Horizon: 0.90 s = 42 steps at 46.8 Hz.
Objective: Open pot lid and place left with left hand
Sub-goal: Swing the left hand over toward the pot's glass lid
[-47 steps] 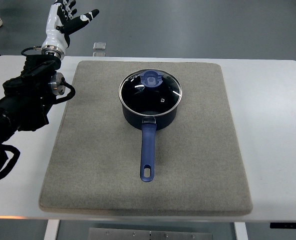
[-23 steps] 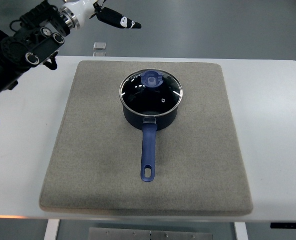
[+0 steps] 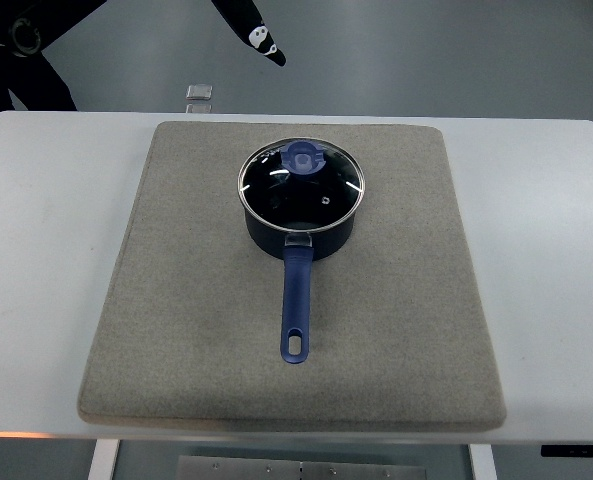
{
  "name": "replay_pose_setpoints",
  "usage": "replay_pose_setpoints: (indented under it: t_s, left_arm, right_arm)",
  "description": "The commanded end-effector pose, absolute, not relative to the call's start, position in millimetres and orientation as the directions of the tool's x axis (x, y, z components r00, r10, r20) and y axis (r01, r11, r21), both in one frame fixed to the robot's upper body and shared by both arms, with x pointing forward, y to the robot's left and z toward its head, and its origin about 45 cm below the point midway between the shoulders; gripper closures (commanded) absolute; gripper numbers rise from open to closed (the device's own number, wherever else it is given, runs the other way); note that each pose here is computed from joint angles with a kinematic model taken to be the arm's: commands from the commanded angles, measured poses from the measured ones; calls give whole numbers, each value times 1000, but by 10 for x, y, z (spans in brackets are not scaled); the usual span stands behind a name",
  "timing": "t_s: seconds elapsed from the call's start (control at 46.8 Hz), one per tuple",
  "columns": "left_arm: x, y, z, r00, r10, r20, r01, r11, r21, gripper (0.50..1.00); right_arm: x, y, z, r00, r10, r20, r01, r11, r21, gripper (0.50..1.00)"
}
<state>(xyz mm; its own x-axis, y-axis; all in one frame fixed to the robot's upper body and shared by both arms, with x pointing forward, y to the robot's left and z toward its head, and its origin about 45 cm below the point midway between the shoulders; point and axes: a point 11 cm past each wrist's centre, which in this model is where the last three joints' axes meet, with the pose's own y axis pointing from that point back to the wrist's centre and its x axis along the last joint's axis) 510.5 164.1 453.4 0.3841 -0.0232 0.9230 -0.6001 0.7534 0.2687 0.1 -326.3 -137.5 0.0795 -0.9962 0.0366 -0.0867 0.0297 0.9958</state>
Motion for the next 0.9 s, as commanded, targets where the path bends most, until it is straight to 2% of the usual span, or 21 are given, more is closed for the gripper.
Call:
replay_pose_setpoints:
  t_s: [0.0, 0.299, 0.406, 0.598, 0.875]
  left_arm:
    - [5078, 1595, 4474, 374, -105, 921, -586, 743, 323, 516]
    - [4770, 1196, 4235, 397, -232, 888, -440, 801, 406, 516]
    - [4684, 1208, 4040, 402, -332, 853, -404, 772, 491, 516]
    - [4666, 1343, 4032, 317, -484, 816, -422, 698, 578, 514]
    - [4651, 1294, 4031, 298, -508, 808, -416, 693, 589, 514]
  right_arm:
    - [0, -3264, -1375, 80, -996, 37, -87, 30, 996, 583]
    - [0, -3264, -1375, 80, -996, 37, -87, 30, 996, 585]
    - [0, -3264, -1375, 80, -996, 37, -87, 30, 996, 583]
    - [0, -3264, -1375, 80, -996, 37, -87, 30, 996, 583]
    - [0, -3262, -1375, 80, -996, 36, -87, 29, 996, 583]
